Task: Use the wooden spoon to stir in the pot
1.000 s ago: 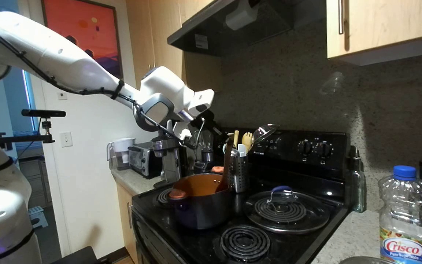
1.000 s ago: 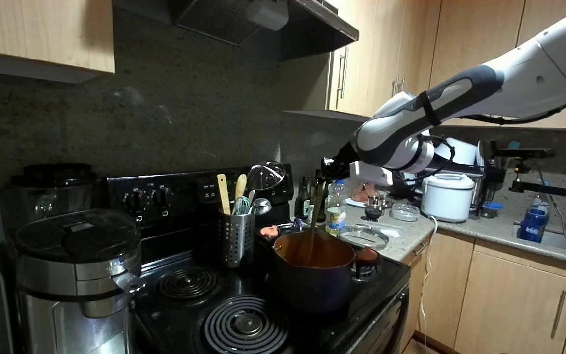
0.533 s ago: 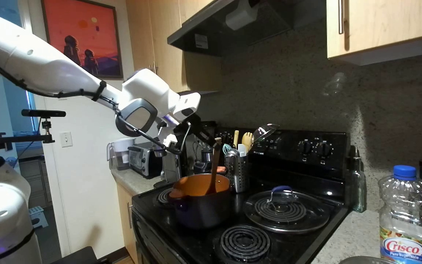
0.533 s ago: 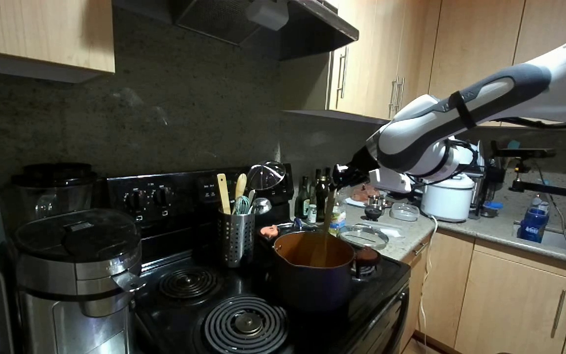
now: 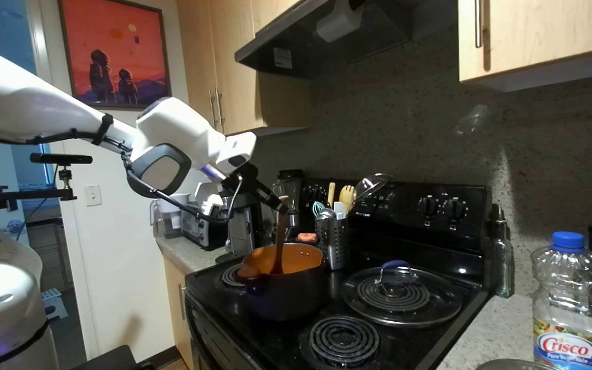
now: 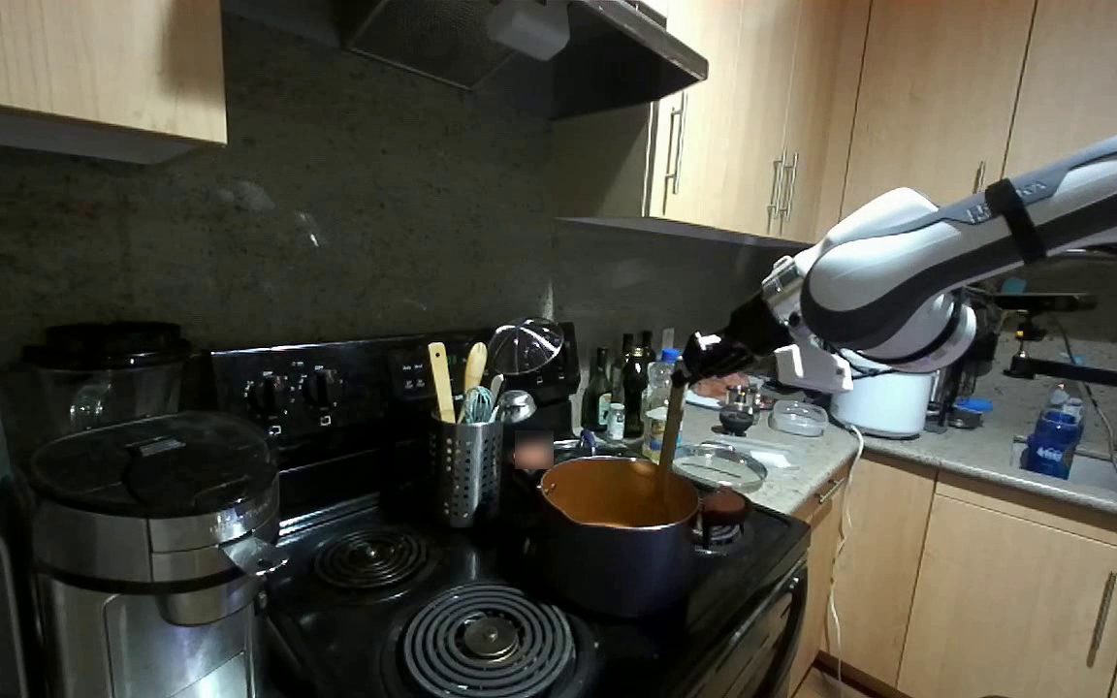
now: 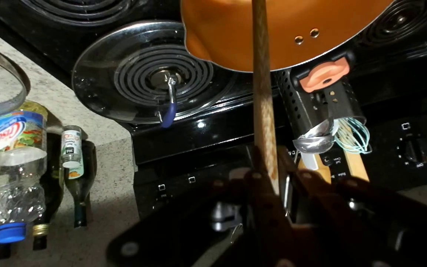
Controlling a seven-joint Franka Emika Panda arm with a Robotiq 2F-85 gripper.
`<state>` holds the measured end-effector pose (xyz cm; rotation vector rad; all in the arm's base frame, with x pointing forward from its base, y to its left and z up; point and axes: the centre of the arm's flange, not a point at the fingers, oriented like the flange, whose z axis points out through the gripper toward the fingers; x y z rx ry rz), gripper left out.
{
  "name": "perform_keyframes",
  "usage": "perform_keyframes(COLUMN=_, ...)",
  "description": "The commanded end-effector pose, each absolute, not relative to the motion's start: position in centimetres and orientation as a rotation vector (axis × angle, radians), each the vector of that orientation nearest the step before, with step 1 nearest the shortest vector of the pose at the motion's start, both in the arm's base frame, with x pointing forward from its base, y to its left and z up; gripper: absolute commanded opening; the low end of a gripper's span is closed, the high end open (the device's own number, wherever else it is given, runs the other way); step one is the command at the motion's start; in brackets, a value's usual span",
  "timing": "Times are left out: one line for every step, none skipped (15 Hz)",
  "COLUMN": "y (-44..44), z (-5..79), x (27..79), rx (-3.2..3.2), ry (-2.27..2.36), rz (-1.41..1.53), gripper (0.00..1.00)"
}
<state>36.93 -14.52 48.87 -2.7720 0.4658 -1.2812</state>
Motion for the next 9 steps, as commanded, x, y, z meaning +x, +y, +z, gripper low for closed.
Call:
perform_keyframes(y=-13.7, z=48.8, x=35.7, rx=-2.76, ry=0.4, rz=-1.246, gripper=0.06)
perform_keyframes(y=-13.2, z=48.6, x=36.0, rx=-2.755, ry=0.391, rz=-1.238, gripper=0.06)
perform_keyframes(y=-12.7, z=48.5, x=36.2, rx=-2.753, ry=0.38, rz=-1.231, gripper=0.06)
perform_keyframes(y=-12.2, z=48.5, x=36.5, rx=-2.751, ry=0.367, rz=-1.228, gripper=0.06)
perform_keyframes(y=-11.7, z=48.5, x=36.8, rx=-2.751, ry=0.356, rz=-1.226, gripper=0.06)
perform_keyframes(y=-11.2, z=48.5, x=37.1, rx=-2.75, ry=0.34, rz=-1.226, gripper=0.06)
perform_keyframes(y=-10.8, z=48.6, x=37.3, rx=-2.748, ry=0.326, rz=-1.228, gripper=0.06)
perform_keyframes(y=-10.3, z=48.6, x=37.6, rx=-2.747, ry=0.314, rz=-1.228, gripper=0.06)
perform_keyframes(y=-10.0, z=48.7, x=37.9, rx=-2.745, ry=0.304, rz=-1.229, gripper=0.06)
